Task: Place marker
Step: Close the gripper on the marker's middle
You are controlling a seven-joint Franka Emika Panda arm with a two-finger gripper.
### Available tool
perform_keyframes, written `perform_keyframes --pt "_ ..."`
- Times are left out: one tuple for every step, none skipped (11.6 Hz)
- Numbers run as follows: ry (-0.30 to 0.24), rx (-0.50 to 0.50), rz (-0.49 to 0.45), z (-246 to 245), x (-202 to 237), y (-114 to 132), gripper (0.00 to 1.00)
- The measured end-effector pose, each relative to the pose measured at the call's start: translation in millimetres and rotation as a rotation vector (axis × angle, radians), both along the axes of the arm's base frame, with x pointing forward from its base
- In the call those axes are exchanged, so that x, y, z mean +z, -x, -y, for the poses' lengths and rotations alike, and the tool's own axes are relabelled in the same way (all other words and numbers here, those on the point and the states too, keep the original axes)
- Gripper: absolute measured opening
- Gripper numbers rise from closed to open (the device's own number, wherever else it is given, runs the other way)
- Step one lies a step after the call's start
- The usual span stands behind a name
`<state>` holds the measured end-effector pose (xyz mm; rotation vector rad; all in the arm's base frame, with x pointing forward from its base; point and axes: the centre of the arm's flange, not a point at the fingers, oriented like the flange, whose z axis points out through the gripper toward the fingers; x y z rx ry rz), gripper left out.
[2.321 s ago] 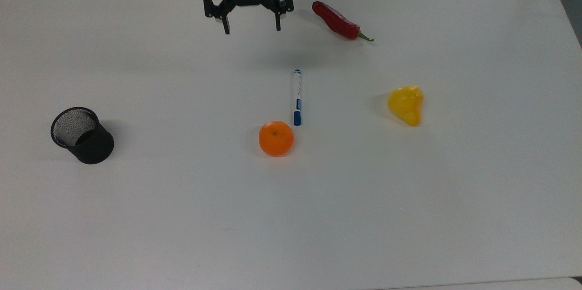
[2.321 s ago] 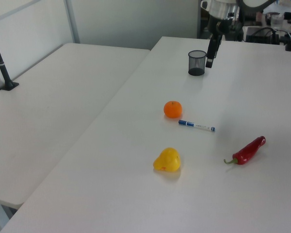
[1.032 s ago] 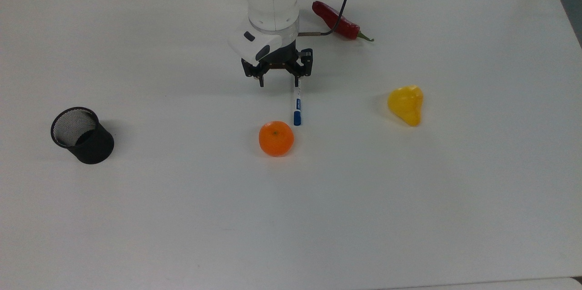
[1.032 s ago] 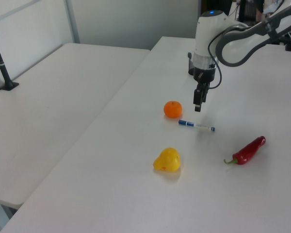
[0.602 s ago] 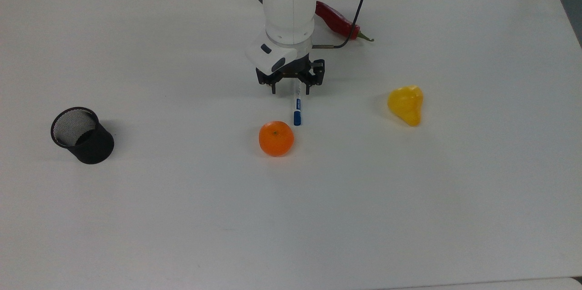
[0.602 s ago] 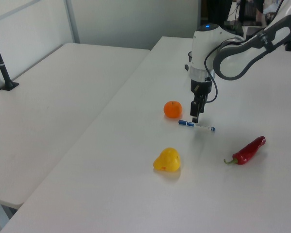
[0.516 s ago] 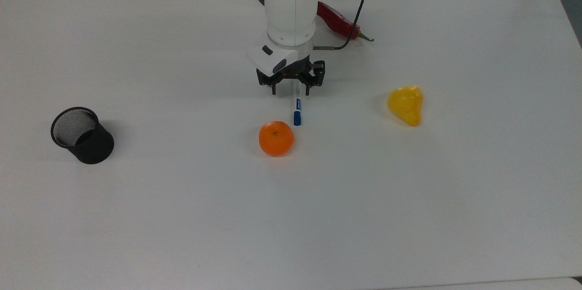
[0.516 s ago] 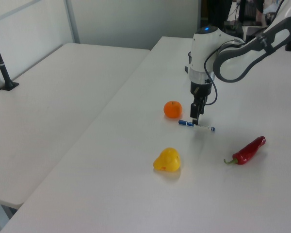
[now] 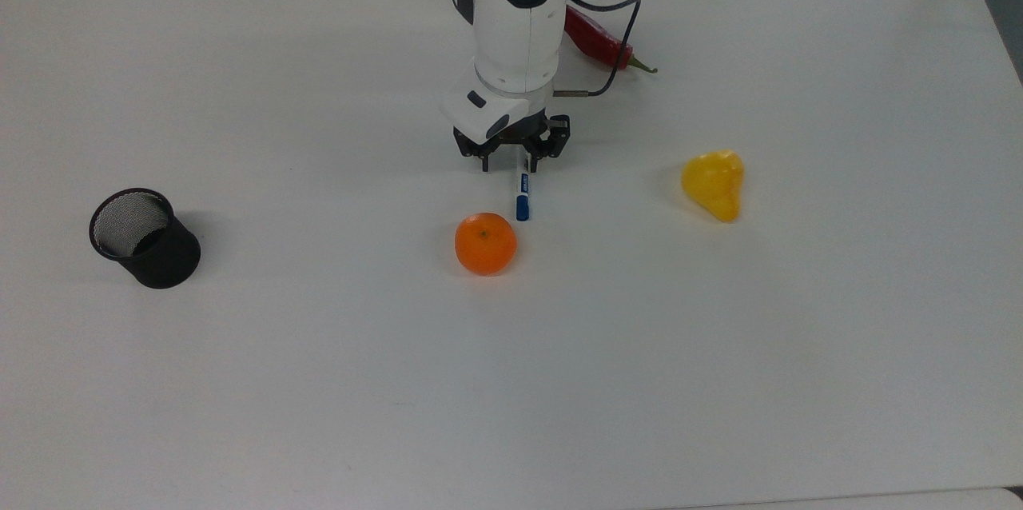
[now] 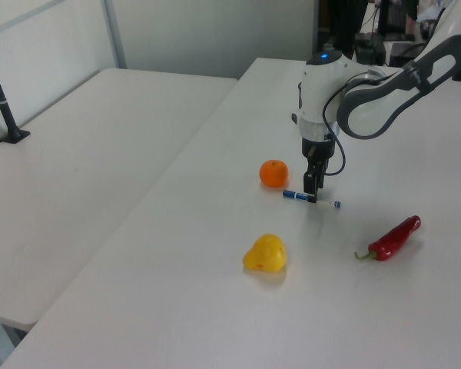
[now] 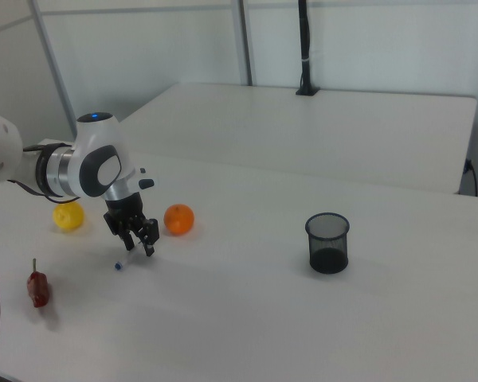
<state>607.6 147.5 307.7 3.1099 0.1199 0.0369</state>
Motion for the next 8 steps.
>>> perform_keyframes --pt "0.002 0.005 0.000 -1.9 -0.7 0.5 0.58" --pt "0.006 0.009 -0.001 -2.7 -1.2 0.7 0.56" --pt "0.010 0.014 -0.001 -3.1 -1.9 0.8 0.52" --pt "0.011 0.015 -0.001 -3.2 -2.4 0.9 0.39" --pt "0.011 0.015 -0.002 -3.4 -2.7 0.9 0.27" --pt "0.011 0.017 -0.001 -4.2 -2.3 1.0 0.16" --pt "0.011 0.018 -0.001 -5.1 -2.4 1.3 0.16" --pt "0.011 0.019 -0.001 -5.4 -2.4 1.4 0.16"
